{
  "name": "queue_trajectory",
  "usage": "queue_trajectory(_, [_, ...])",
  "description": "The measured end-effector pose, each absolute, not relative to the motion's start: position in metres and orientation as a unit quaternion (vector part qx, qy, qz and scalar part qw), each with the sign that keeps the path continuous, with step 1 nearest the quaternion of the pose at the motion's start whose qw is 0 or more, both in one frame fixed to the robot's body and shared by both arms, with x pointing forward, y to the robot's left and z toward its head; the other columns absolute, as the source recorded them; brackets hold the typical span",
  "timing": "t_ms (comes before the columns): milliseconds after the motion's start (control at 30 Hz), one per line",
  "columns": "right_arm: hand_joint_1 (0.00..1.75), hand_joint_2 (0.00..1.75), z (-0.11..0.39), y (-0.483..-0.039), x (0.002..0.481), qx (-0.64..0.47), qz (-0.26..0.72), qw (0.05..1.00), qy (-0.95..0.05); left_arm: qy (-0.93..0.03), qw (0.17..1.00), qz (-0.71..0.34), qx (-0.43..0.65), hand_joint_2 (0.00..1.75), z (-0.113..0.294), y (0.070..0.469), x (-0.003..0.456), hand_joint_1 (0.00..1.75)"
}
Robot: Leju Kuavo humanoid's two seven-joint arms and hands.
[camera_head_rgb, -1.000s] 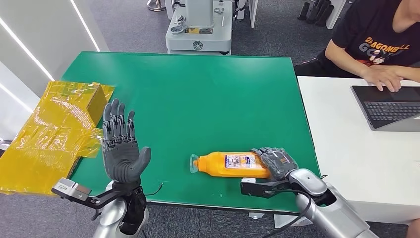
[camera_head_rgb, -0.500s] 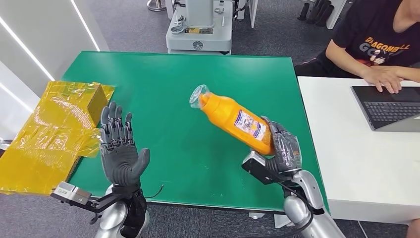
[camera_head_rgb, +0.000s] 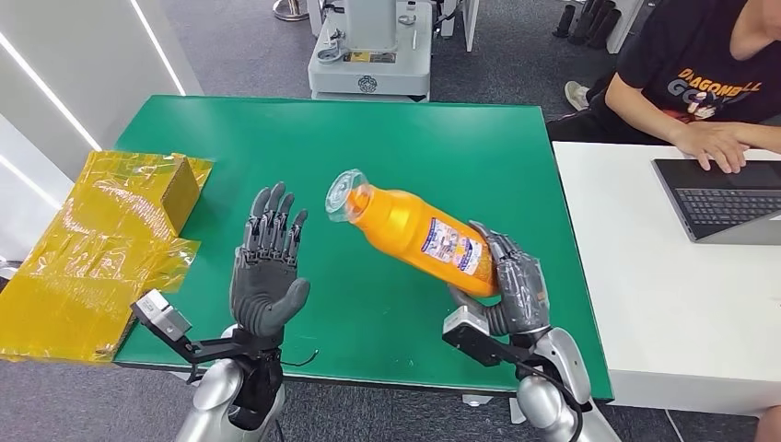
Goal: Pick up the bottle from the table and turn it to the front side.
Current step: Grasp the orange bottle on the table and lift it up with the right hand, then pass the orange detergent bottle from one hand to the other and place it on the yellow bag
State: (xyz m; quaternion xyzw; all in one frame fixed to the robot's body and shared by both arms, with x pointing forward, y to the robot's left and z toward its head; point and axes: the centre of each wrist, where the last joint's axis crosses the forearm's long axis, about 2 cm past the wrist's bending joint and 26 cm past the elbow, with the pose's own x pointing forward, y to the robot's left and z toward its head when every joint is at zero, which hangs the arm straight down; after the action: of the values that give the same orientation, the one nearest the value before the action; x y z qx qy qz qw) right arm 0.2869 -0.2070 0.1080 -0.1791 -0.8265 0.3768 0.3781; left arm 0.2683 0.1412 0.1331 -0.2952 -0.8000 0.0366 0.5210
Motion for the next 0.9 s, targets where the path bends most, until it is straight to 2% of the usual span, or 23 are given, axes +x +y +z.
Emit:
queue_trajectory(433, [1.75,1.75,0.119,-0.158,0.3,-0.082,0.42,0.371,-0.824,-0.803,0.519,-0.004,-0.294,1.75,0.14,0.135,0.279,0.0])
queue_trajectory(900, [1.75,1.75,0.122,-0.129,0.324,0.017,0.503,0.377,-0.778,-0.802,0.525,-0.009,-0.286,1.75,0.134,0.138,0.28,0.0])
